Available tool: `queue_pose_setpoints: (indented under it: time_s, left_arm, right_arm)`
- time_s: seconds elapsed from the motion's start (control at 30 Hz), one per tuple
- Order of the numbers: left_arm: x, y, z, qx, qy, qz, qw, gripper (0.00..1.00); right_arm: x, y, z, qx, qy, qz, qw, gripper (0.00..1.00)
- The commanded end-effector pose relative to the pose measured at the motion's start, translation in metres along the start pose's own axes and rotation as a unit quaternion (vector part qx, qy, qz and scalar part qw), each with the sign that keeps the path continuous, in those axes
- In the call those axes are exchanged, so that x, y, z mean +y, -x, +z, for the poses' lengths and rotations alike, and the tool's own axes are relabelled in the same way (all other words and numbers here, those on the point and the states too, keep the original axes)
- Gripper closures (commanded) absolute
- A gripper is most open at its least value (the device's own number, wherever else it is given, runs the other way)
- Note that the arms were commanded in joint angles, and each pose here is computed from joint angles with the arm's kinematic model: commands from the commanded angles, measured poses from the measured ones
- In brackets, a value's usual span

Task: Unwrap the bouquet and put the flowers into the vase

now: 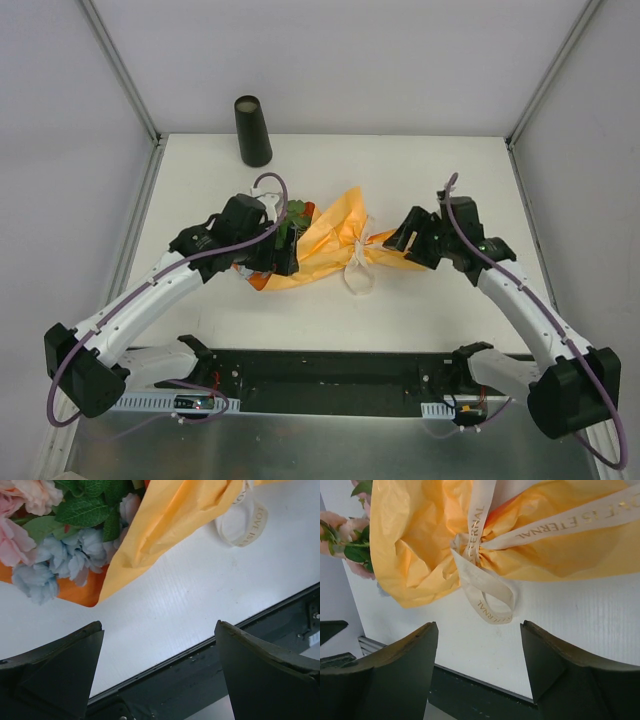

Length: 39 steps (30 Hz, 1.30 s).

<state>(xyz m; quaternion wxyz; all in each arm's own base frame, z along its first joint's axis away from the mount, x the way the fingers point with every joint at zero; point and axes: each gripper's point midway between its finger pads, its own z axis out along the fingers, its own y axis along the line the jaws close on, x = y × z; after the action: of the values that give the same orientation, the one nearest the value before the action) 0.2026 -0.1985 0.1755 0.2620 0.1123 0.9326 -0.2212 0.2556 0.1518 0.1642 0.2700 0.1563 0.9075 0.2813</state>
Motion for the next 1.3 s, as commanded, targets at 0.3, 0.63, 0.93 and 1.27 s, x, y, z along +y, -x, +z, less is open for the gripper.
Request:
queue_pose_setpoints:
  time_s: [0.3,0.63,0.93,1.27]
  left_arm:
    - [0.043,-0.003,-0.013,-0.036,0.088,0.059,0.994,0.01]
    - [0.053,0.004,-0.028,-0.078,0.116,0.053,0.989,0.01]
    - [0.056,0.005,-0.027,-0.078,0.125,0.052,0.988,0.01]
    - [0.057,0.005,-0.028,-0.081,0.127,0.05,0.987,0.01]
  right_arm:
    - [0.056,0.017,0.089,-0.011,0.03,-0.169,0.985,0.43]
    - [0.052,-0.001,0.132,0.033,-0.049,-0.218,0.974,0.47]
    - [0.035,0.0,0.136,0.016,-0.131,-0.257,0.957,0.58]
    - [0.03,-0.007,0.138,0.019,-0.14,-0.263,0.954,0.76]
